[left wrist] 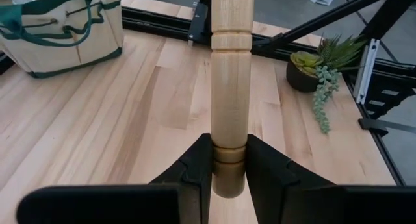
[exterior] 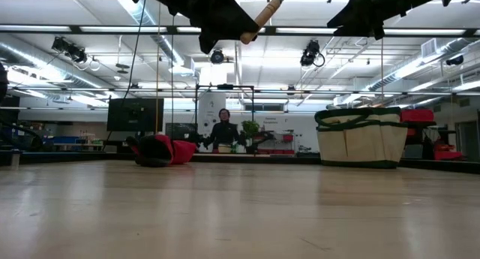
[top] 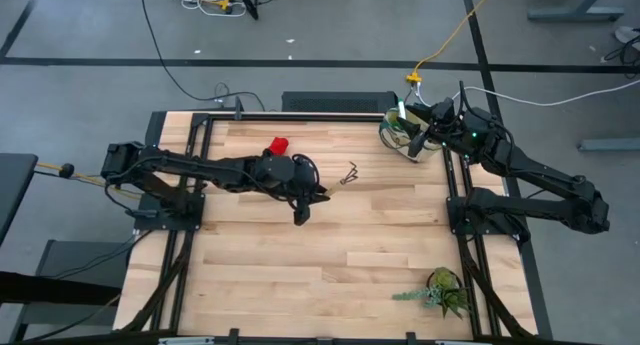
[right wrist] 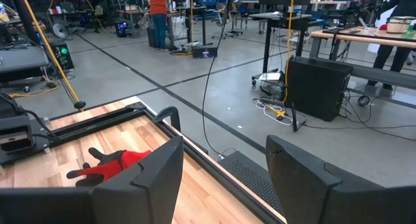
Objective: Pick & Place Garden tools in Gardening bag
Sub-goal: Put the brown hand rake into the gardening bag
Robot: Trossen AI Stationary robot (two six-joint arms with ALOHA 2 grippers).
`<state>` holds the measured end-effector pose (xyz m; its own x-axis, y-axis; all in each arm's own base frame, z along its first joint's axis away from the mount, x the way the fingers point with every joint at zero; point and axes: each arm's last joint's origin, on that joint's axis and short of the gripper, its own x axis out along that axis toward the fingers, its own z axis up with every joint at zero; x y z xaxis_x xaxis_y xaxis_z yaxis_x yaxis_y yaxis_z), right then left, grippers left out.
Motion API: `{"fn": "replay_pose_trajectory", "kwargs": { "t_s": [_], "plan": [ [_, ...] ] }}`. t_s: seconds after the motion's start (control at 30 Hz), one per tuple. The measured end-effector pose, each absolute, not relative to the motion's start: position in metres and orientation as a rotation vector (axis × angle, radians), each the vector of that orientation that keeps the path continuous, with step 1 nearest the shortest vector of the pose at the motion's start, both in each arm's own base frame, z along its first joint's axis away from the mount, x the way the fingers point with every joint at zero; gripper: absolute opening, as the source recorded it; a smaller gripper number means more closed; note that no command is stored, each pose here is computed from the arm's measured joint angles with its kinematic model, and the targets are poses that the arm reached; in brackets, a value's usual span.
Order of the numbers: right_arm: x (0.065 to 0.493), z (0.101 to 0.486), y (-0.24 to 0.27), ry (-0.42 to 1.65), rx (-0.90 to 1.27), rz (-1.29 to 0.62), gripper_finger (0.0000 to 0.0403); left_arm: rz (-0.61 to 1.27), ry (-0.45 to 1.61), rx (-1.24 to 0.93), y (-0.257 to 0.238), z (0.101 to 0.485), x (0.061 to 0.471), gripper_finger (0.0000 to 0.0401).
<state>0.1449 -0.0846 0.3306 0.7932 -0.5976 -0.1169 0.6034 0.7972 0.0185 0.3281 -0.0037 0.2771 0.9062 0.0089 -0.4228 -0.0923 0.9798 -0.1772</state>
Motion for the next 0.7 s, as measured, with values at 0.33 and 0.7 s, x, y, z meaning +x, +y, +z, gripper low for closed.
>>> {"fn": "replay_pose_trajectory", "kwargs": {
  "t_s": [0.33,0.7],
  "plan": [
    [0.145,0.331,-0.084,0.107,0.056,-0.646,0.0222,0.108,0.427,-0.277,0.009,0.277,0.328,0.0078],
    [0.145,0.331,-0.085,0.107,0.055,-0.646,0.0222,0.244,0.392,-0.541,0.033,0.277,0.327,0.008]
  ]
}}
